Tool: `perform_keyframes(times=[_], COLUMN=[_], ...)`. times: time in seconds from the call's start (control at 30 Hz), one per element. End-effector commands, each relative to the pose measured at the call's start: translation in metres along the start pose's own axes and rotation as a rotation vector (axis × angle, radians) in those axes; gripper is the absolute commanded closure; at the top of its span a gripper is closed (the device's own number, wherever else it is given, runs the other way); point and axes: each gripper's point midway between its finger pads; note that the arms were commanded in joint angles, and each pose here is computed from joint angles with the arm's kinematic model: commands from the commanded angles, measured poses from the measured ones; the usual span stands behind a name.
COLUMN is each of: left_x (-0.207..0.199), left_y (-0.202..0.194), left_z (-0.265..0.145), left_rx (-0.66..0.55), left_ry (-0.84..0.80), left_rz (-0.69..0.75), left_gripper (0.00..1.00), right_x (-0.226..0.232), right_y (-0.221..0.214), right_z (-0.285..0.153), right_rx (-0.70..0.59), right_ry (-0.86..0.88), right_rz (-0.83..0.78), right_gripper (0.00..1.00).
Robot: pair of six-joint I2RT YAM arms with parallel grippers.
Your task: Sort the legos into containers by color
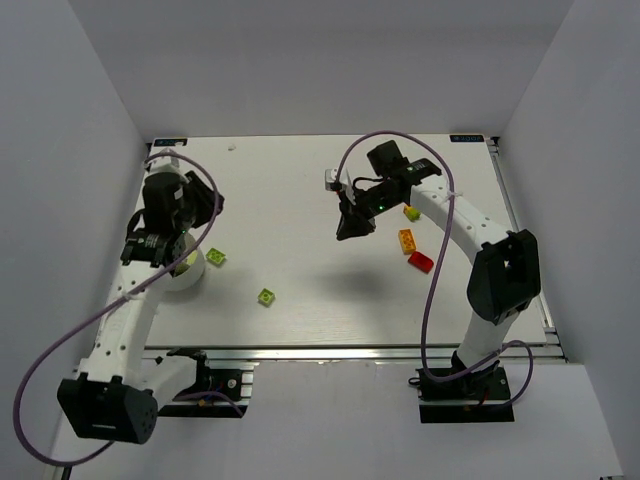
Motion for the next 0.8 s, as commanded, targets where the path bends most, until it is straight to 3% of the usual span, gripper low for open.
perform_keyframes(times=[0.0,0.23,0.57,0.77], left_x=[0.026,0.111,0.151,0.182], left_y=[-0.019,-0.007,0.005,0.043], left_z=[-0.02,-0.033,-0.02,-0.037], left_rx=[0.09,0.1,0.053,-0.078], left_ry=[0.025,0.131,0.238,0.363], left_rz=[0.012,-0.148,-0.378,-0.48], left_gripper=[1.0,1.0,1.0,1.0], right_x=[-0.005,-0.007,-0.006,-0.011], right_y=[0.013,0.009,0.006,0.005], right_z=[-0.004,0.0,0.001,0.008], right_rx=[0.002,0.003,-0.002,-0.045], right_ry=[-0.026,-0.046,-0.06,-0.072], right_rz=[-0.005,0.037,0.045,0.048], right_gripper=[0.8,0.77,0.74,0.73])
Point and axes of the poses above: each gripper's point midway between its finger pads, its own z axis out along the fingers, its own x axis along the line the jaws close on, y = z × x, and after that the axes turned 2 degrees about -z, right-handed
